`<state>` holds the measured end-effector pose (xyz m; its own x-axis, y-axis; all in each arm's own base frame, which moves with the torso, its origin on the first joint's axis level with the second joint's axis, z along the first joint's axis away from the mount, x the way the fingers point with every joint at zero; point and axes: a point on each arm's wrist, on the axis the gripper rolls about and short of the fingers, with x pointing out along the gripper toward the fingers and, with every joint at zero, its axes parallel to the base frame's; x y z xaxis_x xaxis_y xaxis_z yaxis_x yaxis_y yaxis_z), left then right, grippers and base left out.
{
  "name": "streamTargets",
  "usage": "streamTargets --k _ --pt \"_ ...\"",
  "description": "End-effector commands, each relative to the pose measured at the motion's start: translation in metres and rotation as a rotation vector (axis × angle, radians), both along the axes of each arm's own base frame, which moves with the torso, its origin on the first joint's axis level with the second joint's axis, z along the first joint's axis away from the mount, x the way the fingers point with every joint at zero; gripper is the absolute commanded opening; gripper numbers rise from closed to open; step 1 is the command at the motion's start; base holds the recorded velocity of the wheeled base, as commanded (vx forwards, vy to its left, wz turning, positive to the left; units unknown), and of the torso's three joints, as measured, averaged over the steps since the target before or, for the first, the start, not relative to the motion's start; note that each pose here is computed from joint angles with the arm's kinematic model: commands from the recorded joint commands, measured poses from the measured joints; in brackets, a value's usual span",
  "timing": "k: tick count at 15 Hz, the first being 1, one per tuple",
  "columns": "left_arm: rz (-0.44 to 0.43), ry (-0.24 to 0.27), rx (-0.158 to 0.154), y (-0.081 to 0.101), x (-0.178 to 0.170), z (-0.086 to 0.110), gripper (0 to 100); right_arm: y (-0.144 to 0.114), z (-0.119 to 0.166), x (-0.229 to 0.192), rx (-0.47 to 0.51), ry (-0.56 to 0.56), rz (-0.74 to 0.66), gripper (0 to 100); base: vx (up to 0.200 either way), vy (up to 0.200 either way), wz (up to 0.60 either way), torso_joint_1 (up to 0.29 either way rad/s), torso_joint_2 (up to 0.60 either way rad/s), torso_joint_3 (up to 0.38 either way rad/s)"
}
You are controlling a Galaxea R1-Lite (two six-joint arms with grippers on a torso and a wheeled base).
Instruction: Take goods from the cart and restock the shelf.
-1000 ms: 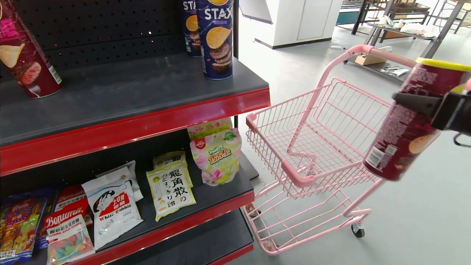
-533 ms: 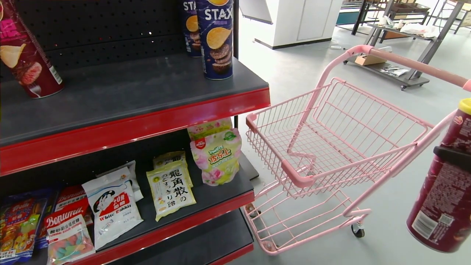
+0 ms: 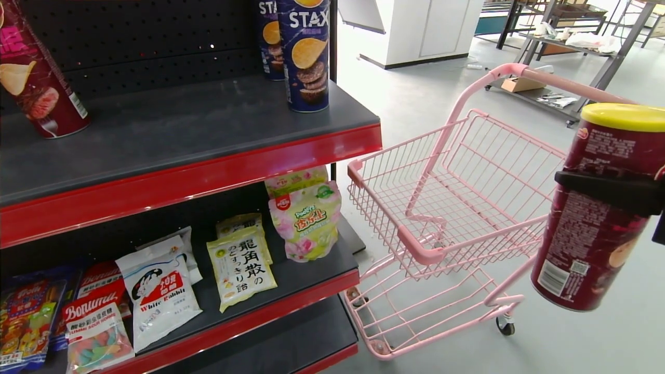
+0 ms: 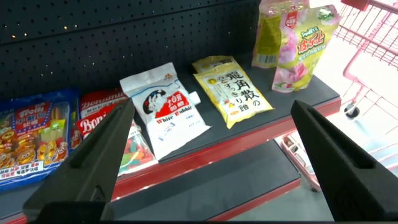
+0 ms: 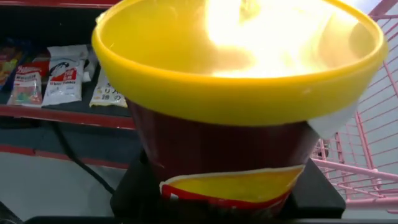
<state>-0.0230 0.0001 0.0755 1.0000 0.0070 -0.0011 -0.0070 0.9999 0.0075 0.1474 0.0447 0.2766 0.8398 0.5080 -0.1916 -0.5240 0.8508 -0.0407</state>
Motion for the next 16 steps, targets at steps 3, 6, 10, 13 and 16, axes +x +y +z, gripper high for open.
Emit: streamTargets --k 3,6,10,13,16 --pt "0.001 0.000 0.000 0.000 0.000 0.000 100 0.010 -0.004 0.009 -0.008 0.030 0.046 0 0.000 0.000 0.00 0.037 -0.17 -0.127" --pt "0.001 0.002 0.000 0.000 0.000 0.000 100 0.013 -0.001 0.008 -0.006 0.019 0.068 0 0.000 0.000 0.00 0.110 -0.44 -0.328" --pt "0.001 0.002 0.000 0.000 0.000 0.000 100 0.014 0.009 0.011 -0.002 -0.012 0.070 0 0.000 0.000 0.00 0.161 -0.52 -0.362" --pt "0.001 0.000 -0.001 0.000 0.000 0.000 100 0.017 0.018 0.018 0.004 -0.030 0.070 0 0.000 0.000 0.00 0.188 -0.56 -0.373" --pt "0.001 0.002 -0.001 0.000 0.000 0.000 100 0.022 0.021 0.026 0.006 -0.028 0.080 0 0.000 0.000 0.00 0.212 -0.59 -0.380"
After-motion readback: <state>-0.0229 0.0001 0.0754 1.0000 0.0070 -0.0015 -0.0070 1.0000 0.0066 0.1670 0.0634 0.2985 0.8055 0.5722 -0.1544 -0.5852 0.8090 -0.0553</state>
